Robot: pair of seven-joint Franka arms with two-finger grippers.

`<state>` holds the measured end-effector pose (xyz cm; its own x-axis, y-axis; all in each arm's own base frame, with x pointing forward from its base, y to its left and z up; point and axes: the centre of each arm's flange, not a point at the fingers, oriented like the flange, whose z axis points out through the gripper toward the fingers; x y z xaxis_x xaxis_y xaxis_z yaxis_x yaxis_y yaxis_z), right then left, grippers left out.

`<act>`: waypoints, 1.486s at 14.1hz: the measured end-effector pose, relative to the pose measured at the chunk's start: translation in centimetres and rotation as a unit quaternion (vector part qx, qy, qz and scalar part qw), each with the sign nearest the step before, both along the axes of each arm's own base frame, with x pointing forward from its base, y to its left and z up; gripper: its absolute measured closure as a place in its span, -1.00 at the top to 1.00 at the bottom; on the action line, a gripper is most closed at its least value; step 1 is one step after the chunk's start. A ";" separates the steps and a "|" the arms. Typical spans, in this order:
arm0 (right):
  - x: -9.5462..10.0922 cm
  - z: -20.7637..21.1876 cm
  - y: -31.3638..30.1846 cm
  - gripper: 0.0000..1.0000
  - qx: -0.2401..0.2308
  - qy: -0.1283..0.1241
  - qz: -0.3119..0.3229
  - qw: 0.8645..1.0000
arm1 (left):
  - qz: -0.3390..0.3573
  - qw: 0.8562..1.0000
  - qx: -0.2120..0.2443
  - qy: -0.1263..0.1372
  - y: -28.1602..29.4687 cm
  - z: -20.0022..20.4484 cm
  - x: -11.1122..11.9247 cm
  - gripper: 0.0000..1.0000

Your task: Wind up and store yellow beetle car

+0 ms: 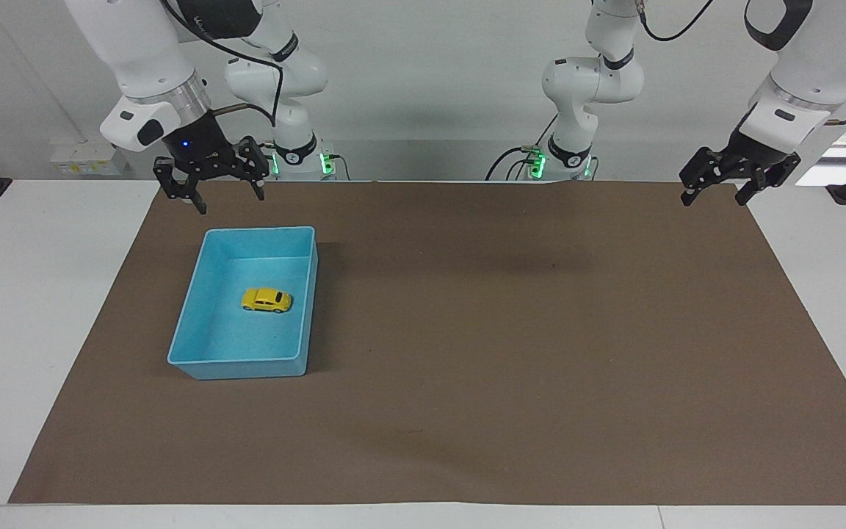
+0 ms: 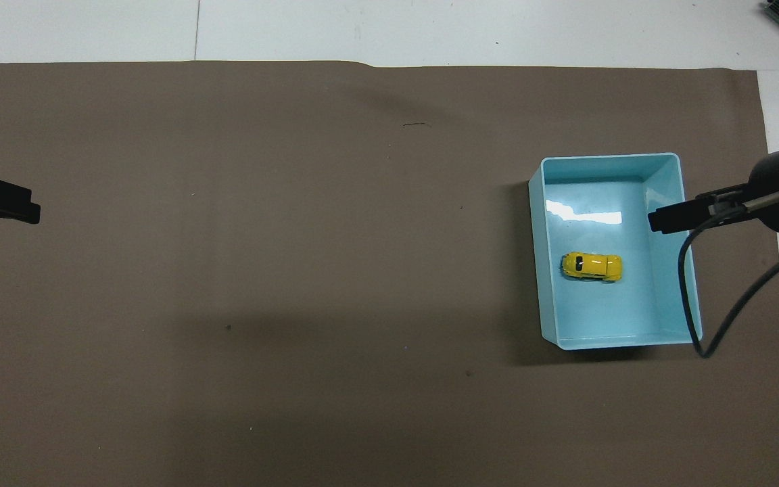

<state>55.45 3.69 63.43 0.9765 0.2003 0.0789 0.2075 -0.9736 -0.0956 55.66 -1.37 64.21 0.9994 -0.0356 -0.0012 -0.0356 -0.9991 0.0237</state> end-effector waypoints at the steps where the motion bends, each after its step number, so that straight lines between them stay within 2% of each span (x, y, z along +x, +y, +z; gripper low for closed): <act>1: -0.2 0.7 -0.1 1.00 0.000 0.003 -0.006 1.000 | 0.000 1.000 0.000 0.000 0.0 0.0 0.0 1.00; 5: -1.3 3.7 -0.3 1.00 0.001 0.012 -0.029 1.000 | 0.000 1.000 0.000 0.000 0.0 0.0 0.0 1.00; 9: -1.7 3.6 -0.7 1.00 -0.007 0.030 -0.034 0.999 | 0.000 1.000 0.000 0.000 0.0 0.0 0.0 1.00; 21: -2.1 3.8 -1.2 1.00 -0.030 0.038 -0.037 0.998 | 0.000 1.000 0.000 0.000 0.0 0.0 0.0 1.00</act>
